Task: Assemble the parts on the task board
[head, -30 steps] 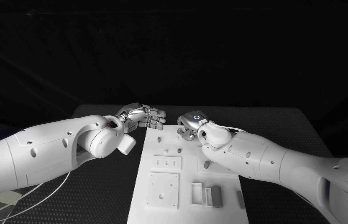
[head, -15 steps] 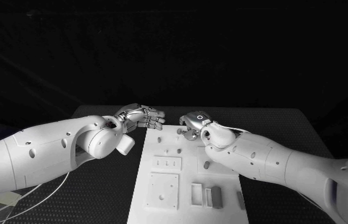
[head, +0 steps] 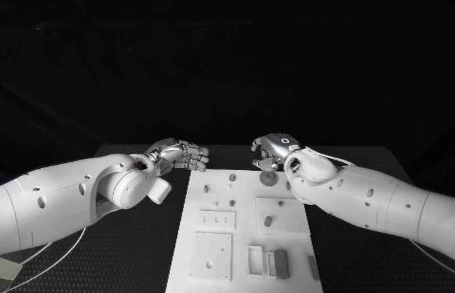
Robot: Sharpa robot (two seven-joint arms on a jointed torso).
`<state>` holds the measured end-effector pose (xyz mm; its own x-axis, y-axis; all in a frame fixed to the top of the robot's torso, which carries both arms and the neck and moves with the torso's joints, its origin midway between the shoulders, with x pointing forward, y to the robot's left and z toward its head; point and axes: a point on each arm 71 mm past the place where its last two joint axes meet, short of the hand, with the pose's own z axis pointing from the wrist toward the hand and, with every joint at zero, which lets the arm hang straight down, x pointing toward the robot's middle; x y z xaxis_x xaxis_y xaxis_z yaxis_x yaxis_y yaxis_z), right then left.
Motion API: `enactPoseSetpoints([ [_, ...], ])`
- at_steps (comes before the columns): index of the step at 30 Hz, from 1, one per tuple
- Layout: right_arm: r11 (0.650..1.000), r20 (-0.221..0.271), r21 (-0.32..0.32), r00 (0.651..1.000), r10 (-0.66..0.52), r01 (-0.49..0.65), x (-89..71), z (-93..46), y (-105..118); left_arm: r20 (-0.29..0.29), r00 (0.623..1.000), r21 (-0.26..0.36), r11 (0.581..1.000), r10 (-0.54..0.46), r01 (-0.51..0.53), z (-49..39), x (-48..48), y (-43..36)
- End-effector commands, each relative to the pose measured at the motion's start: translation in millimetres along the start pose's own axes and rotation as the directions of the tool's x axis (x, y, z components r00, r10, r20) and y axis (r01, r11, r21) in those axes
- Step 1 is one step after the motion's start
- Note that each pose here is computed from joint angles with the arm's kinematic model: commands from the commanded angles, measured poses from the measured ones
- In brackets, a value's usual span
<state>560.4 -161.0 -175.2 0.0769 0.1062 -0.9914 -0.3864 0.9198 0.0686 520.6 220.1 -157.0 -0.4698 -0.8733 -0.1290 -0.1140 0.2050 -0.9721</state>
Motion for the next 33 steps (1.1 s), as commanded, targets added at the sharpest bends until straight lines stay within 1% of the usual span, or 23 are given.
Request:
enactPoseSetpoints([
  [1, 0.996, -0.067, 0.015, 0.994, 0.091, -0.090, -1.1, -3.3, -6, -0.001, 1.000, 0.019, 1.000, 0.008, -0.008, 0.8, -1.4, -1.9],
  [4, 0.996, -0.069, 0.016, 0.994, 0.090, -0.089, -5.6, -7.5, -15, 0.002, 1.000, 0.017, 1.000, 0.009, -0.009, 0.9, -2.9, -1.3],
  [8, 0.996, -0.090, 0.019, 0.992, 0.083, -0.082, -6.0, -12.1, -23, 0.004, 1.000, 0.014, 1.000, 0.009, -0.009, 0.6, -4.2, -0.4],
  [11, 0.997, -0.130, 0.028, 0.989, 0.074, -0.071, -3.5, -14.3, -30, 0.004, 1.000, 0.013, 1.000, 0.010, -0.010, 0.7, -4.5, 0.0],
  [13, 0.998, -0.176, 0.034, 0.982, 0.065, -0.060, 0.0, -14.3, -33, 0.003, 1.000, 0.012, 1.000, 0.010, -0.010, 0.6, -4.3, 0.0],
  [21, 0.999, -0.243, 0.032, 0.970, -0.006, 0.014, 9.7, -7.7, -35, -0.005, 1.000, 0.012, 1.000, 0.009, -0.009, 2.1, -2.4, 0.0],
  [25, 0.999, -0.280, 0.031, 0.960, -0.022, 0.032, 21.1, -8.6, -37, -0.007, 1.000, 0.013, 1.000, 0.010, -0.010, 3.0, -1.6, 0.1],
  [29, 0.999, -0.285, 0.029, 0.958, -0.021, 0.030, 25.2, -8.0, -35, -0.005, 1.000, 0.011, 1.000, 0.010, -0.010, 2.8, -2.9, 0.7],
  [33, 0.999, -0.290, 0.023, 0.957, -0.020, 0.027, 29.1, -6.4, -31, -0.007, 1.000, 0.013, 1.000, 0.010, -0.010, 3.2, -2.0, 0.4],
])
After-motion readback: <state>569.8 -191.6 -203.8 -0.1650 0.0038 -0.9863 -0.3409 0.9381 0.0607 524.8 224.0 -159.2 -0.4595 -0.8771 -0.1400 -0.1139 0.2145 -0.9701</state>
